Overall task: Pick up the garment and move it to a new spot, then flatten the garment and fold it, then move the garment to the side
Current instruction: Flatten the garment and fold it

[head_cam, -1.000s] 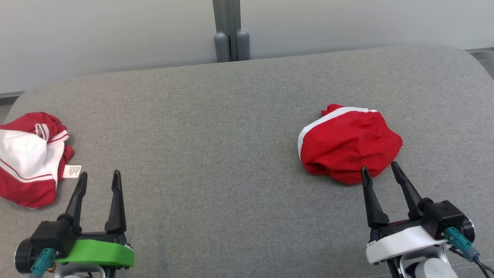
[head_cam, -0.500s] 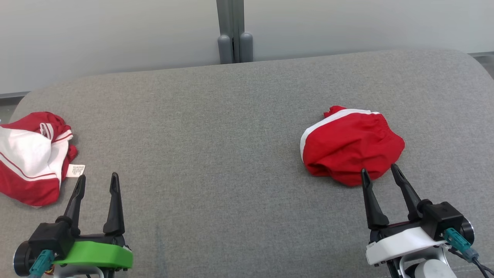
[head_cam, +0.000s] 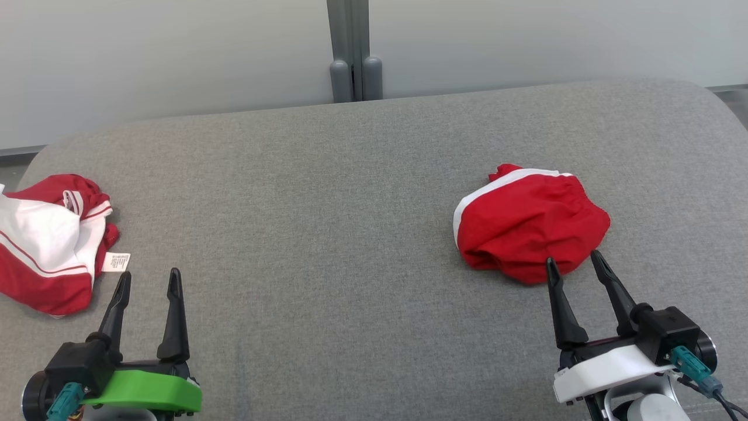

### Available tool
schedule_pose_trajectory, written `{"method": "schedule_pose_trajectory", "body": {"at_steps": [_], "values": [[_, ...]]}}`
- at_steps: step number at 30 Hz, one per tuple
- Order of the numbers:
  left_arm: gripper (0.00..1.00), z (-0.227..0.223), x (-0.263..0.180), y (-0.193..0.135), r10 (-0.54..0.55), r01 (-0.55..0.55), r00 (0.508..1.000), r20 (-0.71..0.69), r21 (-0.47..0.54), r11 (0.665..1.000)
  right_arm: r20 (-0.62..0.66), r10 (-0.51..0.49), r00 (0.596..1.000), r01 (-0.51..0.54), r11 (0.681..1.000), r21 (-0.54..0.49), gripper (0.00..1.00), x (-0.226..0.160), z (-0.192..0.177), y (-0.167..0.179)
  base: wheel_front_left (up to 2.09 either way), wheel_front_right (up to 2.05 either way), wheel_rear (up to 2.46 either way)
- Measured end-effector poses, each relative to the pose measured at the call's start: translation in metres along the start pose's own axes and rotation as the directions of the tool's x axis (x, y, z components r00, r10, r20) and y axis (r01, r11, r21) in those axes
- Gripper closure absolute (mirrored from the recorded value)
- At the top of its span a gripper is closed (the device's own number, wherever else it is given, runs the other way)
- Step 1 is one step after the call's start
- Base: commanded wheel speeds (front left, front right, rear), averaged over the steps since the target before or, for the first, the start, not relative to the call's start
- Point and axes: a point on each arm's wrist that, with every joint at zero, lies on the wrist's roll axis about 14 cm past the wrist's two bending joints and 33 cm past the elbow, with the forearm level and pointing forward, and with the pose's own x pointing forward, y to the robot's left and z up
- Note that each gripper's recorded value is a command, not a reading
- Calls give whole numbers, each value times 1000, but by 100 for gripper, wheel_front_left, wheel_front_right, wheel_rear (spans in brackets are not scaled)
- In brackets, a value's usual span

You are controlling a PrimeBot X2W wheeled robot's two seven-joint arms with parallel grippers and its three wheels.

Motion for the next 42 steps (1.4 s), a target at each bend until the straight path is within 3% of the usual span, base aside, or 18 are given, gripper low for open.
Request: {"method": "schedule_pose_trajectory", "body": {"at_steps": [10, 23, 31, 42], "values": [[0, -3, -2, 2, 9, -9, 1000, -10, -2, 1000, 8, 12, 1000, -12, 1000, -20, 0, 7, 3, -1, 0, 0, 0], [0, -16, 13, 3, 21, -22, 999, -37, -17, 1000, 0, 51, 999, -50, 981, -188, 0, 75, 13, -37, 0, 0, 0], [0, -26, 32, 0, 10, -11, 999, -52, -25, 1000, -159, -33, 987, 0, 978, -207, 0, 103, -31, -83, 0, 0, 0], [0, -42, 39, 10, 43, -45, 995, -91, -29, 999, -434, -122, 893, 69, 988, -136, 0, 84, -126, -111, 0, 0, 0]]}}
